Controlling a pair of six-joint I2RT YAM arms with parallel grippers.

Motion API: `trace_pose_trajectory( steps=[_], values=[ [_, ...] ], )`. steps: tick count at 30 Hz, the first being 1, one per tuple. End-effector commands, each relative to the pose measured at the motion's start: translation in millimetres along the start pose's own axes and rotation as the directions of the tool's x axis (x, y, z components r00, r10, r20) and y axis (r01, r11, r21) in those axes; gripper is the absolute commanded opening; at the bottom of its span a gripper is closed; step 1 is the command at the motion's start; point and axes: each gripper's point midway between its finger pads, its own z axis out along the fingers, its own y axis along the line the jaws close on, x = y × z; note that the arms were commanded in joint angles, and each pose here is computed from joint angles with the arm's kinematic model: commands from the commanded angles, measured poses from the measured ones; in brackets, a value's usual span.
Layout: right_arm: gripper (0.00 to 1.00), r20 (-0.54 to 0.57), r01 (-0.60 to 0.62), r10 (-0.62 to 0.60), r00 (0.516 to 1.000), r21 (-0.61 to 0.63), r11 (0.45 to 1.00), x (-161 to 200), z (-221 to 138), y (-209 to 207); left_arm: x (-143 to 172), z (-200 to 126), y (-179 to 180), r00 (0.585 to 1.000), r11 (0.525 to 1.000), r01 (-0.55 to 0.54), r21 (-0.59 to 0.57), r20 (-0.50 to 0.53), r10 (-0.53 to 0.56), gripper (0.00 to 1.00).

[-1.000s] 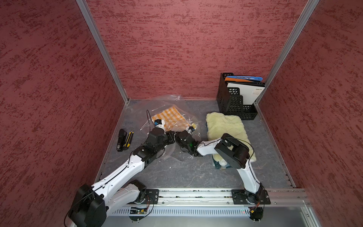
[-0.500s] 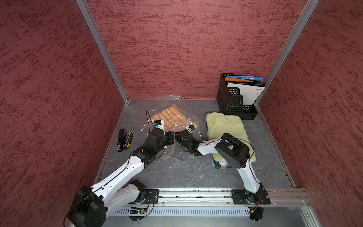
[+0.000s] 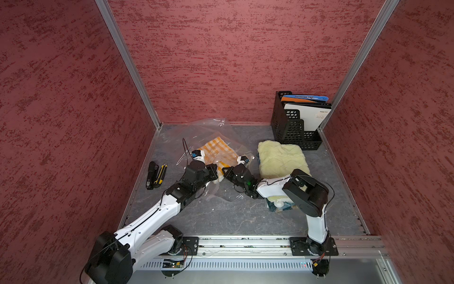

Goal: Take the blanket out of the vacuum bag
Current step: Take out the blanket from the vacuum bag.

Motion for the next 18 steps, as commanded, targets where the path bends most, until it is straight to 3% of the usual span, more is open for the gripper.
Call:
trace_pose_trajectory(
  steps=[1,7,13,18],
  values=[
    [0.09,-0.042,0.002,-0.005,0.999,-0.082,0.997,3,-21,20,-10,3,-3,0.999,1.000,0.000,-0.006,0.042,0.000,0.00],
    [0.07,-0.047,0.036,-0.041,0.998,-0.098,0.995,-3,-60,30,-9,9,1,0.999,1.000,0.007,-0.018,0.046,-0.006,0.00],
    [0.03,-0.125,0.110,-0.132,0.983,-0.165,0.980,-1,-86,65,-8,13,3,0.999,1.000,0.013,-0.028,0.045,-0.012,0.00],
    [0.02,-0.094,0.139,-0.161,0.983,-0.199,0.970,-16,-119,87,-9,12,4,0.998,0.999,0.016,-0.032,0.054,-0.014,0.00]
  ],
)
